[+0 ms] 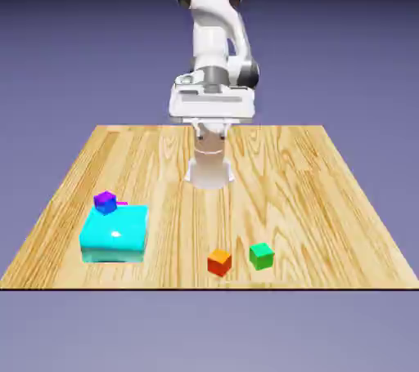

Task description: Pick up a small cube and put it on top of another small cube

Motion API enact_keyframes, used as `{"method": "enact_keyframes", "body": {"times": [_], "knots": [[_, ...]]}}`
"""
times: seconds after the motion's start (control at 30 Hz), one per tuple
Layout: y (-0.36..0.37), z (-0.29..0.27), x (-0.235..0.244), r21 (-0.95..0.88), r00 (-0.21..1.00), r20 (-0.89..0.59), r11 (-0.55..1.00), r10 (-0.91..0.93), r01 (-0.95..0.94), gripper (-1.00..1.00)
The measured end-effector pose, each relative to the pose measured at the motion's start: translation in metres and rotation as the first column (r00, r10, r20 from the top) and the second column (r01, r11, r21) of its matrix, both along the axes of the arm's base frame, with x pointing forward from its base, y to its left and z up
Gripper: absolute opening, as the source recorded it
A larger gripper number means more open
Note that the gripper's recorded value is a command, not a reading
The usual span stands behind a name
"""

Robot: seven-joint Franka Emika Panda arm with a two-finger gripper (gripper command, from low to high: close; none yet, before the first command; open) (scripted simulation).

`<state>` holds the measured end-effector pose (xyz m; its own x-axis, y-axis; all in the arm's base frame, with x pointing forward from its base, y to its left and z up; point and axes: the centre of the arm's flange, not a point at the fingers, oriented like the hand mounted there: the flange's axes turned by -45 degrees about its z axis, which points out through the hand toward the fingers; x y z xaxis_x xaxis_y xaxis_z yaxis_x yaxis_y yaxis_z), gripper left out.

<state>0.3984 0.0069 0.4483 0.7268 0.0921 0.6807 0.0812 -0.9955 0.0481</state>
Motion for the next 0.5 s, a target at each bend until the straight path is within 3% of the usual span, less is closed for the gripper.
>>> {"method": "enact_keyframes", "body": {"times": [0.23, 0.5], "knots": [[0.015, -0.067, 0.046, -0.089, 0.941, -0.268, 0.967, 0.206, -0.237, 0.00], [0.033, -0.159, 0.080, -0.116, 0.735, -0.559, 0.842, 0.383, -0.527, 0.00]]}}
